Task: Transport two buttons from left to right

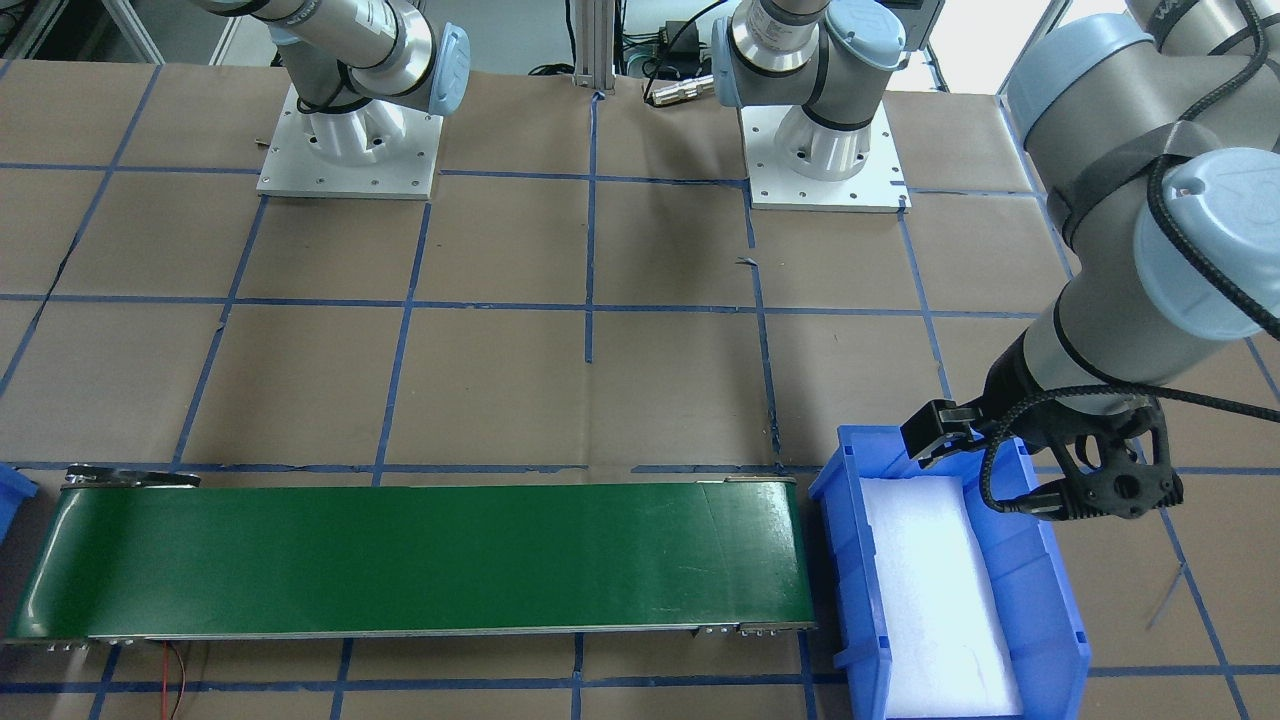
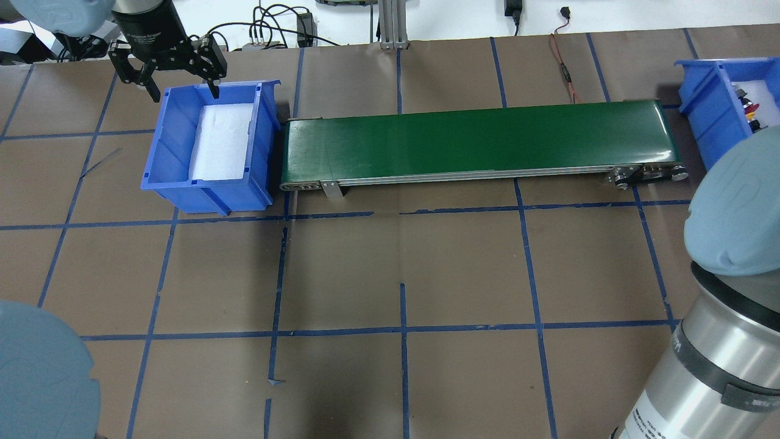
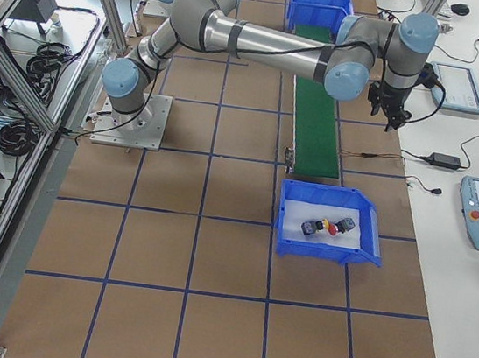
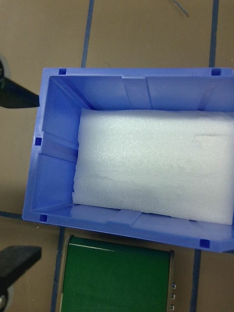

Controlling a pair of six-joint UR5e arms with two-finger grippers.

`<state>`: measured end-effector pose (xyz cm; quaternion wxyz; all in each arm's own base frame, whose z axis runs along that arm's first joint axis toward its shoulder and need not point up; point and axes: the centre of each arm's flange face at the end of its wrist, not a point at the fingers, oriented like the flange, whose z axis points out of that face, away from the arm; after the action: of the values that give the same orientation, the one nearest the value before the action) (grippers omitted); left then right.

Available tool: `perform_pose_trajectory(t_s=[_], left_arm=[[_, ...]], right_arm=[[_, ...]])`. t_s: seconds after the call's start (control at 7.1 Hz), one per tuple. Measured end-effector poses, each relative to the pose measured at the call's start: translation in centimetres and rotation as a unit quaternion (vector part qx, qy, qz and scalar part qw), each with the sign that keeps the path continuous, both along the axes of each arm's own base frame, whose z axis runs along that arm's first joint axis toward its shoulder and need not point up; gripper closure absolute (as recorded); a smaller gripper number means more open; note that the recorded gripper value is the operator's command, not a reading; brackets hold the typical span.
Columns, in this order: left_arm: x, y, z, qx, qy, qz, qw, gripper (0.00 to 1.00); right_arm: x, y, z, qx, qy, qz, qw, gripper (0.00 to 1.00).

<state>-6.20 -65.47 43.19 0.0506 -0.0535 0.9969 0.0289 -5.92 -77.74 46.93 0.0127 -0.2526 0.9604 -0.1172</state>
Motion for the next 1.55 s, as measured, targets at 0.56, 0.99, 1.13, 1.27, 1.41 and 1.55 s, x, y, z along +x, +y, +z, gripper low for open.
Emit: perform_pose_trajectory(t_s=[0.56, 0.99, 1.13, 1.27, 1.41, 1.55], left_arm=[[0.0, 0.0, 0.1, -0.001, 0.000, 0.000, 1.0000, 0.00], [0.1, 0.0, 0.0, 0.000, 0.000, 0.000, 1.0000, 0.00], [0.1, 0.1, 0.0, 0.001, 0.000, 0.000, 1.0000, 0.00], [0.1, 0.1, 0.0, 0.000, 0.000, 0.000, 1.0000, 0.00], [0.1, 0.0, 0.0, 0.000, 0.000, 0.001, 1.0000, 0.00], [0.1, 0.0, -0.1, 0.001, 0.000, 0.001, 1.0000, 0.00]], right_arm=[[15.6, 6.8, 1.5, 0.027, -0.040, -0.089, 0.9949, 0.16], [18.7, 17.0, 1.5, 0.053, -0.052, -0.165, 0.9835, 0.14], [18.8, 20.3, 1.3, 0.067, -0.050, -0.181, 0.9800, 0.14], [18.7, 22.6, 1.3, 0.086, -0.038, -0.190, 0.9774, 0.14], [18.5, 24.4, 1.4, 0.105, -0.022, -0.197, 0.9745, 0.14], [18.4, 25.7, 1.9, 0.120, -0.013, -0.202, 0.9719, 0.14]])
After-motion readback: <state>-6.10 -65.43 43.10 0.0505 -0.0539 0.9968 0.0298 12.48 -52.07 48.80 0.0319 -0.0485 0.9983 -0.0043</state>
